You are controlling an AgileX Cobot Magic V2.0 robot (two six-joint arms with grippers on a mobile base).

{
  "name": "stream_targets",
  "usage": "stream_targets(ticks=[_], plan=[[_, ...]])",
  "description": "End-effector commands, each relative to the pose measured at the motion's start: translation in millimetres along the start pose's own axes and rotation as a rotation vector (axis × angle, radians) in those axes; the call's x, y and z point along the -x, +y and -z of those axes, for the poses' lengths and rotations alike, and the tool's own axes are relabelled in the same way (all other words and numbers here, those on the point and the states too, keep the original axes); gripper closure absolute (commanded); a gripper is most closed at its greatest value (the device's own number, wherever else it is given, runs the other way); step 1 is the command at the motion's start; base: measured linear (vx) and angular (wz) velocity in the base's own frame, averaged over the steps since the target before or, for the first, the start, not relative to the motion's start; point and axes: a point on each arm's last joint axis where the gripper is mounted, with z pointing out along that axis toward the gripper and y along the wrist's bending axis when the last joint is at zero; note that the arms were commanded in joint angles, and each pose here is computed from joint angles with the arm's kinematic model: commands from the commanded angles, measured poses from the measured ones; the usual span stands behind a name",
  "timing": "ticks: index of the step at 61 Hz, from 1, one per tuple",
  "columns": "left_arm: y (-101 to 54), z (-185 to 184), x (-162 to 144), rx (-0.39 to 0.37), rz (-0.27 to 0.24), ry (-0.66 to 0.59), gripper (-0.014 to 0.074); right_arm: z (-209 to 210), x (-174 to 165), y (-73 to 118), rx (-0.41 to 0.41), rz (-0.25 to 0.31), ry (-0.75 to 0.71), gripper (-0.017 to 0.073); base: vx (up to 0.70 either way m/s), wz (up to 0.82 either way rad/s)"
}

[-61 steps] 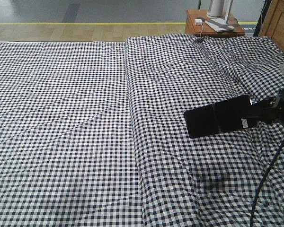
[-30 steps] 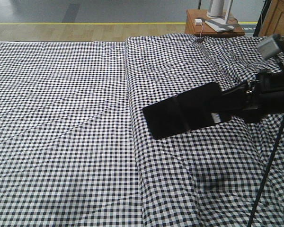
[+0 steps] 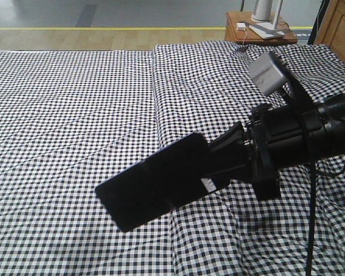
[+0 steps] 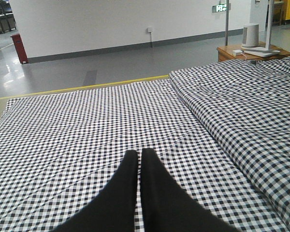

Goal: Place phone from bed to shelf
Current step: 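Lift the phone off the bed with the right gripper, then hold the phone in the right gripper while the base turns away from the bed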

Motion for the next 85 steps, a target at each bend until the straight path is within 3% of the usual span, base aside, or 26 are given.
stream_targets(ticks=[1,13,85], plan=[[1.9,2.3,14.2,0.014,0.015,-0.097,0.0592,5.0,13.0,29.7,0.112,0.048,-0.047,0.0562,0.00,0.00],[1.9,2.3,14.2,0.014,0.015,-0.097,0.0592,6.1,14.8,38.9,0.122,0.066,-0.054,0.0561,0.00,0.00],[1.9,2.3,14.2,0.014,0.015,-0.097,0.0592,6.1,14.5,38.7,0.121,0.068,-0.050,0.0561,0.00,0.01]])
